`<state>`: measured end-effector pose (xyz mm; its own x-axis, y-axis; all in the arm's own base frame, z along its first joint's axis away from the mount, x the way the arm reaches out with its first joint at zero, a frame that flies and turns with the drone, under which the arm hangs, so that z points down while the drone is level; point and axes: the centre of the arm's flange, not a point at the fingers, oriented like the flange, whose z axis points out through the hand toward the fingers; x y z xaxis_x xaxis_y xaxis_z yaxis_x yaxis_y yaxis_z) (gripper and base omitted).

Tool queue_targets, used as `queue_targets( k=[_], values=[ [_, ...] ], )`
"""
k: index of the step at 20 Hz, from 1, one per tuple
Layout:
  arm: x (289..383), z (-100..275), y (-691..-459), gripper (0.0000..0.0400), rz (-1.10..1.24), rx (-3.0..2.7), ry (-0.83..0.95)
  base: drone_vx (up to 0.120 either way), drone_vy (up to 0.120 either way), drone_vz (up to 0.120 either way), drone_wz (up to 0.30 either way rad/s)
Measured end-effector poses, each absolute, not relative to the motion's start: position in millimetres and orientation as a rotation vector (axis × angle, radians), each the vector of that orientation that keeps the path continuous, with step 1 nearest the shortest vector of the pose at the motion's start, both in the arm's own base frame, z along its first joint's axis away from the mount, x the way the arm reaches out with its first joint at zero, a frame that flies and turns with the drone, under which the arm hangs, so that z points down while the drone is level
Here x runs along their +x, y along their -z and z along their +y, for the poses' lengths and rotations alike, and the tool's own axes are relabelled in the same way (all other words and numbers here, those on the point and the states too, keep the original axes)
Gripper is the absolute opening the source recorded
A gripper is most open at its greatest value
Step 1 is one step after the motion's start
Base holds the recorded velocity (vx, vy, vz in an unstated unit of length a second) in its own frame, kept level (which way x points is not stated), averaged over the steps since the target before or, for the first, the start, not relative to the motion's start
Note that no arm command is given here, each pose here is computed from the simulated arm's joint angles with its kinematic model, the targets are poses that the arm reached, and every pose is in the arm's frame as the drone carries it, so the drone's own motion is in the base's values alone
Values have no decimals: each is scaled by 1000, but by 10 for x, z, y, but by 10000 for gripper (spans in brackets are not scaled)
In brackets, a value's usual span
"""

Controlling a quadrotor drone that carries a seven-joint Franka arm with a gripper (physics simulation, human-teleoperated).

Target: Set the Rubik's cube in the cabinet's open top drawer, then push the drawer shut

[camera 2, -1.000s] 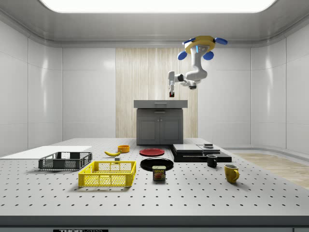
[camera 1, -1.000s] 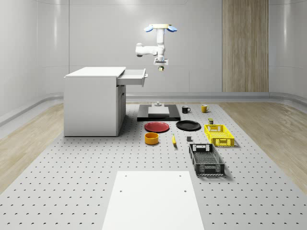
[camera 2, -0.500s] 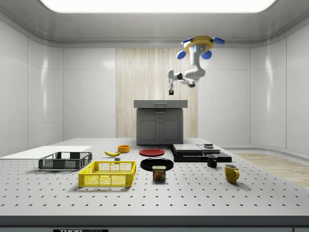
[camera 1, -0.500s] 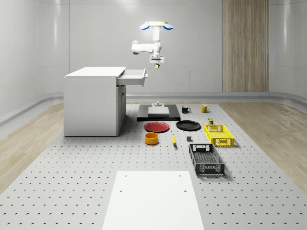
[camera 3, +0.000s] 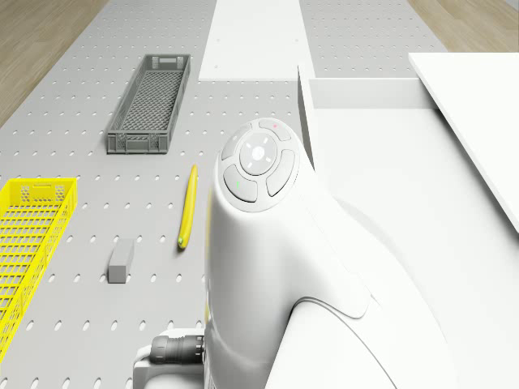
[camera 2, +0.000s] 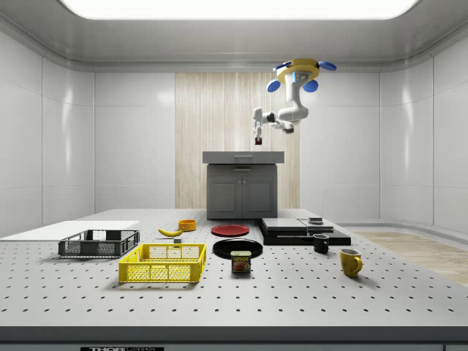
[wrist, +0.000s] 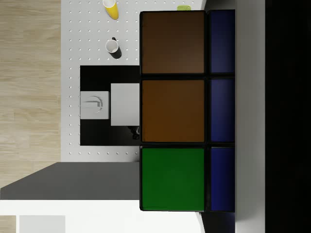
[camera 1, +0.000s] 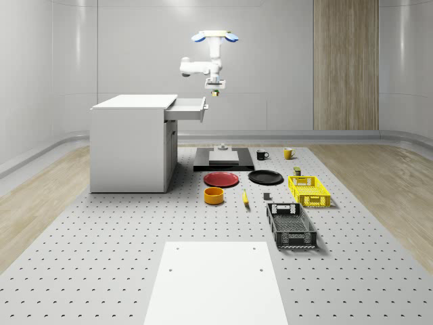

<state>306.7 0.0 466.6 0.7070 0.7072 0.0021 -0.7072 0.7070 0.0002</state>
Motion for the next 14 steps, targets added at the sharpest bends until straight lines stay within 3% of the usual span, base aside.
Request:
queue_targets(
  k=[14],
  values=[
    [3067, 0, -4666, 325, -2, 1, -786, 0, -120, 0, 0]
  ],
)
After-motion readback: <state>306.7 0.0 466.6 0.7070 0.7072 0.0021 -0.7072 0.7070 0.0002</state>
